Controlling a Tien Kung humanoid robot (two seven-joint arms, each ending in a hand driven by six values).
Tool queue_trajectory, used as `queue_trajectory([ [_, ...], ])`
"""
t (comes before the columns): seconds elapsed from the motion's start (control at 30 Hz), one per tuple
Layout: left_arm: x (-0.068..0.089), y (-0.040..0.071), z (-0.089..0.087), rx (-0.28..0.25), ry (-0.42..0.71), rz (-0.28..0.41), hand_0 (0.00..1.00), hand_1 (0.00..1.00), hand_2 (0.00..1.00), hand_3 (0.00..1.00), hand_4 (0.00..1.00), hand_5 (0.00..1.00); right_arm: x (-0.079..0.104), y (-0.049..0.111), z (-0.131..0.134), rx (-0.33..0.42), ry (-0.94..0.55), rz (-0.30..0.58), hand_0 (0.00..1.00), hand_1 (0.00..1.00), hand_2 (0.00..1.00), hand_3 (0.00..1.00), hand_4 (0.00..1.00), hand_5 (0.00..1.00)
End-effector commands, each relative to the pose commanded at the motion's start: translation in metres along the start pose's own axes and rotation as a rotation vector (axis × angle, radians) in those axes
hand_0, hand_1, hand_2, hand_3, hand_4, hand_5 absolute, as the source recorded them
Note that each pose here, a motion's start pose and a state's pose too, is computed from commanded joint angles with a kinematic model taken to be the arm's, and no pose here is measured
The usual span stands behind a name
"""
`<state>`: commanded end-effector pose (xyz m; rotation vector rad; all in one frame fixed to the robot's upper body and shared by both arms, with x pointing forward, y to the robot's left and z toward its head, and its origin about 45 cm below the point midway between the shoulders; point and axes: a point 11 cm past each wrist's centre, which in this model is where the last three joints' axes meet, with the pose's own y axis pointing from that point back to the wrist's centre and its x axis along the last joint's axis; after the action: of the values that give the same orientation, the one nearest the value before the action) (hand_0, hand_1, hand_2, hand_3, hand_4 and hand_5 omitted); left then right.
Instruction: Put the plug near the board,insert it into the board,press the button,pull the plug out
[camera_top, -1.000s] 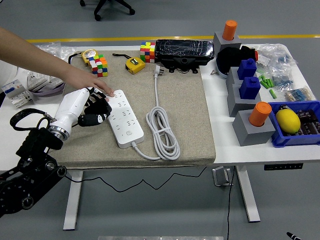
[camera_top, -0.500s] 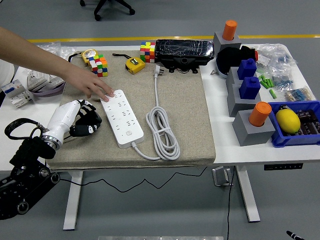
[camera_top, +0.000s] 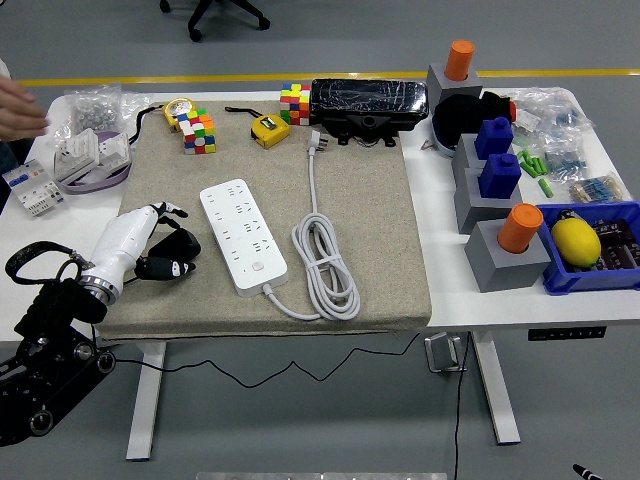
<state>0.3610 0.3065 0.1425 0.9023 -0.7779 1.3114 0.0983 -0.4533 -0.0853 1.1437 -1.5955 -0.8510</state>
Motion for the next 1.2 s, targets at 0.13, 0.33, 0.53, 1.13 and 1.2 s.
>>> queue_trajectory([
  [0.13, 0.010, 0.003, 0.006, -0.049, 0.051, 0.069, 0.737, 0.800, 0.792, 0.805, 0.998, 0.342, -0.001, 0.000, 0.002, -0.004, -0.002, -0.002, 0.651, 0.646, 0.625, 0.555, 0.986, 0.553],
  [0.33, 0.031, 0.008, 0.013, -0.093, 0.266, 0.199, 0.718, 0.743, 0.726, 0.751, 0.993, 0.357, -0.001, 0.000, 0.008, -0.017, -0.007, 0.001, 0.654, 0.646, 0.626, 0.555, 0.985, 0.553],
  [0.53, 0.052, 0.013, 0.013, -0.085, 0.411, 0.285, 0.706, 0.691, 0.668, 0.663, 0.906, 0.322, 0.000, 0.000, 0.009, -0.019, -0.007, 0.005, 0.652, 0.646, 0.627, 0.556, 0.984, 0.552],
  [1.13, 0.088, 0.020, -0.007, -0.039, 0.485, 0.401, 0.685, 0.661, 0.606, 0.618, 0.853, 0.296, 0.002, -0.001, 0.009, -0.026, -0.026, 0.013, 0.652, 0.646, 0.629, 0.557, 0.983, 0.550],
  [1.2, 0.087, 0.020, -0.007, -0.041, 0.484, 0.395, 0.685, 0.661, 0.606, 0.618, 0.853, 0.296, 0.002, -0.001, 0.009, -0.025, -0.026, 0.013, 0.652, 0.646, 0.629, 0.557, 0.983, 0.550],
])
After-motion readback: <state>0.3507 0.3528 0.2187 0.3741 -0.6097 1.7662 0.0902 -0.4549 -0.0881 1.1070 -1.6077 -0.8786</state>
